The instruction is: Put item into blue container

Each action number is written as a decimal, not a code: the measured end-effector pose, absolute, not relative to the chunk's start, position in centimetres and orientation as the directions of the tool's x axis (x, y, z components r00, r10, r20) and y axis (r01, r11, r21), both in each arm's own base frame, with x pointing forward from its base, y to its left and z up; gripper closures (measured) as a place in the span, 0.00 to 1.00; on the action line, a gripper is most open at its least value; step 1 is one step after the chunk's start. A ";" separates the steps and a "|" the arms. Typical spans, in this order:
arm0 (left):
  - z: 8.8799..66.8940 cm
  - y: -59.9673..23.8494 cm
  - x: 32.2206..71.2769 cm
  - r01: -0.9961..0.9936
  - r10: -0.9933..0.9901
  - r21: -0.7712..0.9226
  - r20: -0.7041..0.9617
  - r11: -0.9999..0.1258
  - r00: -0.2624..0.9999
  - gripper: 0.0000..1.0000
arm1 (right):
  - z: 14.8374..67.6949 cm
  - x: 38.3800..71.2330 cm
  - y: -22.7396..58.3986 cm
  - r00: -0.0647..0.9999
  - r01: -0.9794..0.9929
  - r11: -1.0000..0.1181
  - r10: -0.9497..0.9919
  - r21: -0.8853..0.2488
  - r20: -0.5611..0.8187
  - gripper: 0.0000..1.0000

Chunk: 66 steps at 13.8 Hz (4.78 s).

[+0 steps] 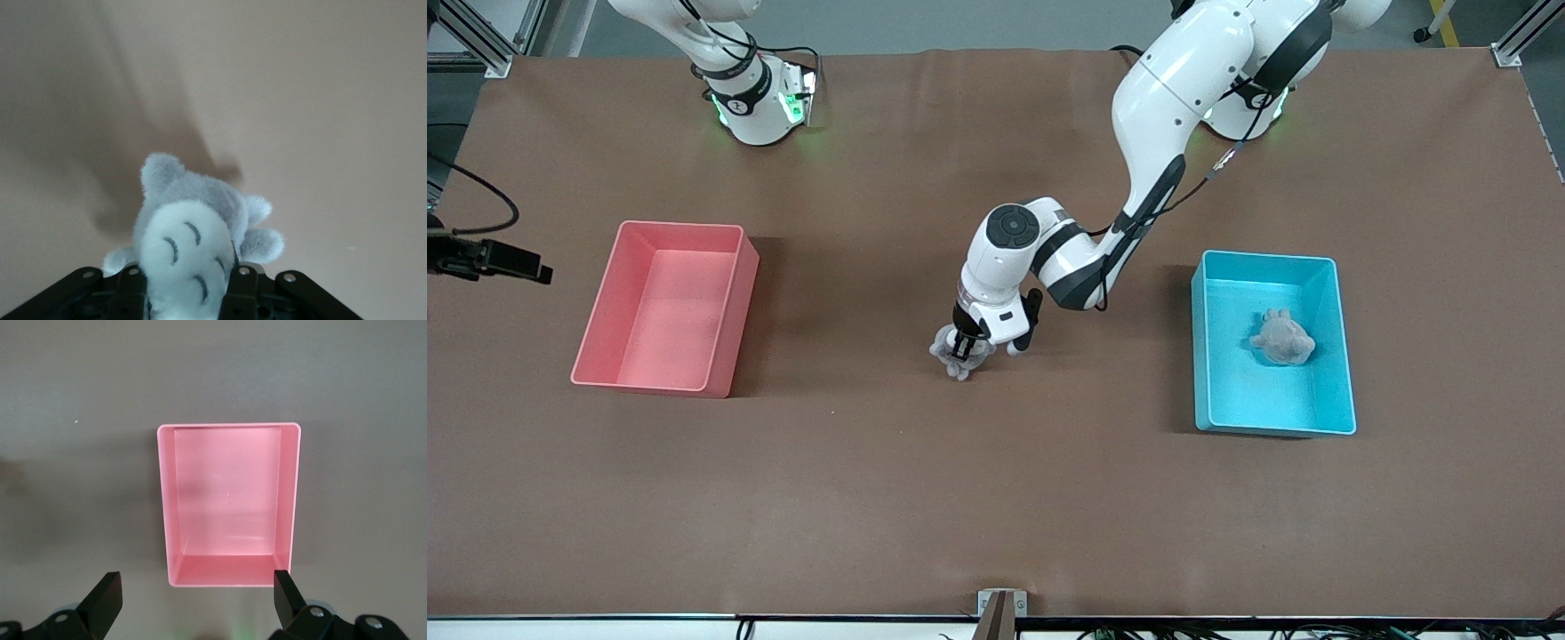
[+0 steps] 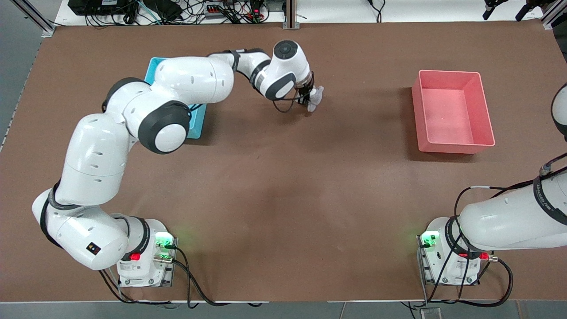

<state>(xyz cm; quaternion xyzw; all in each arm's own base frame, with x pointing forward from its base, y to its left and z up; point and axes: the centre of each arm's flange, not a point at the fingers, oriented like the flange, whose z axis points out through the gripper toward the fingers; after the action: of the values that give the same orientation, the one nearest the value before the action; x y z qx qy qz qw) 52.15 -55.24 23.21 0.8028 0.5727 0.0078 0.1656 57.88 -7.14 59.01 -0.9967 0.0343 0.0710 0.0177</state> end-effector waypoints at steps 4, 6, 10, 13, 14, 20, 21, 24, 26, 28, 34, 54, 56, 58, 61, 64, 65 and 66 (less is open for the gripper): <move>34.0 -50.3 56.6 0.864 0.904 0.326 -0.058 -0.383 0.423 0.69 | 62.2 53.2 -7.0 0.991 -0.068 -0.997 -0.063 -0.041 -0.119 0.00; 38.3 -46.5 58.7 0.835 0.883 0.325 0.003 -0.444 0.469 0.69 | 63.4 51.3 -6.6 0.991 -0.060 -0.997 -0.055 -0.039 -0.119 0.00; 43.5 -38.5 62.3 0.773 0.813 0.274 0.060 -0.572 0.579 0.69 | 64.5 50.2 -5.3 0.992 -0.042 -0.999 -0.038 -0.027 -0.116 0.00; 45.7 -32.3 64.2 0.722 0.747 0.214 0.065 -0.658 0.661 0.69 | 65.9 50.1 -5.3 0.995 -0.044 -0.999 -0.042 -0.023 -0.088 0.00; 46.1 -30.6 64.5 0.703 0.722 0.183 0.070 -0.687 0.688 0.69 | 66.6 49.9 -5.3 0.996 -0.046 -0.999 -0.044 -0.022 -0.084 0.00; 45.6 -21.2 65.8 0.576 0.576 0.012 0.039 -0.818 0.817 0.69 | 69.0 49.4 -5.2 0.998 -0.042 -0.999 -0.041 -0.021 -0.056 0.00; 45.0 -19.8 66.0 0.557 0.557 -0.008 0.026 -0.830 0.830 0.69 | 69.7 49.4 -5.2 0.999 -0.037 -0.999 -0.036 -0.020 -0.041 0.00; 42.7 -15.0 66.5 0.507 0.508 -0.051 -0.015 -0.860 0.861 0.69 | 70.6 49.2 -5.3 1.000 -0.009 -1.000 -0.008 -0.020 -0.021 0.00; 41.4 -12.5 66.5 0.491 0.494 -0.069 -0.038 -0.869 0.869 0.69 | 70.5 49.1 -5.3 0.999 -0.007 -1.000 -0.007 -0.021 -0.032 0.00; 39.9 -10.2 66.4 0.474 0.480 -0.086 -0.065 -0.876 0.875 0.69 | 70.4 48.9 -5.2 0.999 -0.005 -1.000 -0.004 -0.022 -0.049 0.00; 29.8 -3.9 67.3 0.480 0.493 -0.114 -0.174 -0.870 0.852 0.72 | 69.7 48.8 -5.3 0.996 -0.002 -1.000 0.001 -0.027 -0.091 0.00; 50.0 -11.4 64.0 0.406 0.412 -0.085 -0.069 -0.910 0.909 0.00 | 69.2 49.8 -5.5 0.999 0.002 -1.000 0.003 -0.023 -0.050 0.00; 54.8 -11.0 62.1 0.344 0.352 -0.102 -0.079 -0.934 0.933 0.00 | 69.1 49.9 -5.5 0.999 0.004 -1.000 0.005 -0.023 -0.050 0.00; 58.6 -10.8 60.7 0.276 0.281 -0.089 -0.048 -0.957 0.959 0.00 | 69.1 49.9 -5.4 0.999 0.005 -1.000 0.006 -0.023 -0.051 0.00; 63.8 -10.5 58.4 0.184 0.182 -0.078 0.022 -0.980 0.983 0.00 | 69.1 49.9 -5.4 0.999 0.006 -1.000 0.007 -0.023 -0.051 0.00; 66.2 -9.3 57.2 0.066 0.062 -0.084 0.047 -0.994 0.997 0.00 | 69.1 49.9 -5.4 0.999 0.006 -1.000 0.007 -0.023 -0.051 0.00; 66.8 -8.9 56.9 0.032 0.027 -0.088 0.053 -0.996 0.998 0.00 | 69.1 49.9 -5.4 0.999 0.006 -1.000 0.007 -0.023 -0.051 0.00; 67.3 -8.2 56.6 -0.001 -0.007 -0.095 0.059 -0.996 0.998 0.00 | 69.1 49.9 -5.4 0.999 0.006 -1.000 0.007 -0.023 -0.051 0.00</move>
<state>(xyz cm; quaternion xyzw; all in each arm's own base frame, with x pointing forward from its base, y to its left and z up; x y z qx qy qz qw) 56.62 -8.19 67.35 0.9984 -0.0019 0.0296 -0.0473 49.86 -5.42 69.12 -0.9996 -0.0034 0.0256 0.0115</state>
